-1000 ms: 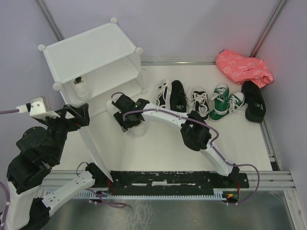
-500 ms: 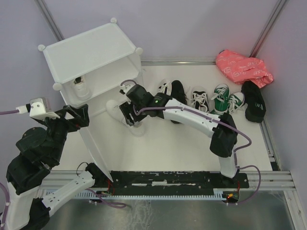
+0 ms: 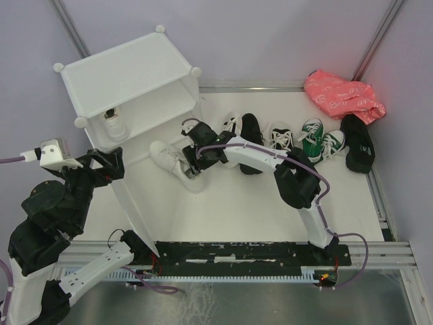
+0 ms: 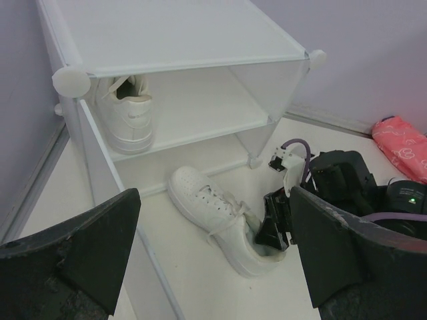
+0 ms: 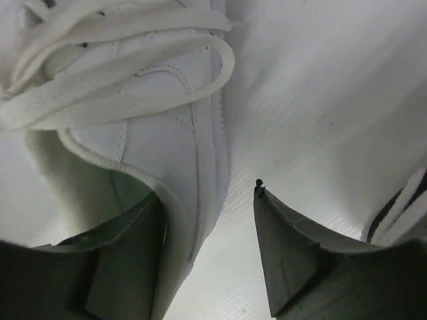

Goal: Place and organize the shoes in the shoe cabinet

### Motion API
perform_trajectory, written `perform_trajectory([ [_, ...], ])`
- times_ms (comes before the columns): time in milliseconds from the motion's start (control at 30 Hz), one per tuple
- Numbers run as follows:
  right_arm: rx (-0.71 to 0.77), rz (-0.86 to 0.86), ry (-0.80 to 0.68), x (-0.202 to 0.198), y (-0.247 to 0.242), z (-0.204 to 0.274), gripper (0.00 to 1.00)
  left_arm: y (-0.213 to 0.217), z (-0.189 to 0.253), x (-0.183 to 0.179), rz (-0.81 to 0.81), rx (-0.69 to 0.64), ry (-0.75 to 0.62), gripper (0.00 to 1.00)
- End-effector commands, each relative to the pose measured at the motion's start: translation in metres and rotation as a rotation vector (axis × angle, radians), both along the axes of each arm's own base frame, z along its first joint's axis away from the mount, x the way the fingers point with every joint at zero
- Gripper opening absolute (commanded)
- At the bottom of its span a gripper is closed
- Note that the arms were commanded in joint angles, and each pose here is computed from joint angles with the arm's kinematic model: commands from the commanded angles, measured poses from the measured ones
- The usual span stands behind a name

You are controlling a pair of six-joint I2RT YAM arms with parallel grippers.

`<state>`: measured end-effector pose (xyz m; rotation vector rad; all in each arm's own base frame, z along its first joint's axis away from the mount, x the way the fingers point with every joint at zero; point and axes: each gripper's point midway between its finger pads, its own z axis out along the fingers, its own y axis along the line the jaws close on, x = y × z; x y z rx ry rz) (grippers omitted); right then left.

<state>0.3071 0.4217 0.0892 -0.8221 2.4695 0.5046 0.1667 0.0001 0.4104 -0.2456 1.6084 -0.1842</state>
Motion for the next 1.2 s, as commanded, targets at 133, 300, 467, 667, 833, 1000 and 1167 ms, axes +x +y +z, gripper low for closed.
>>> perform_trajectory([
  [133,0.105,0.024,-0.012,0.018,0.028,-0.029,0.53,0.014,0.007,-0.006,0.044,-0.003,-0.024,0.99],
  [300,0.07,-0.013,-0.009,0.011,0.026,-0.033,0.22,0.017,0.01,-0.008,0.05,0.001,-0.026,0.99],
  [467,0.042,-0.101,-0.14,0.02,0.005,0.04,0.13,0.016,0.011,-0.008,0.046,0.002,-0.032,0.99],
  [667,0.062,-0.107,-0.239,0.025,-0.007,0.137,0.07,0.011,0.015,-0.006,0.023,0.008,-0.038,0.99],
  [833,0.085,-0.093,-0.261,0.02,-0.011,0.178,0.06,0.013,0.014,-0.01,0.017,-0.006,-0.054,0.99],
  [1000,0.125,-0.097,-0.291,0.033,0.005,0.186,0.06,0.011,0.015,-0.009,0.006,0.002,-0.054,0.99],
  [1167,0.176,-0.102,-0.294,0.045,0.024,0.191,0.06,0.012,0.018,-0.012,0.0,-0.003,-0.06,0.99],
])
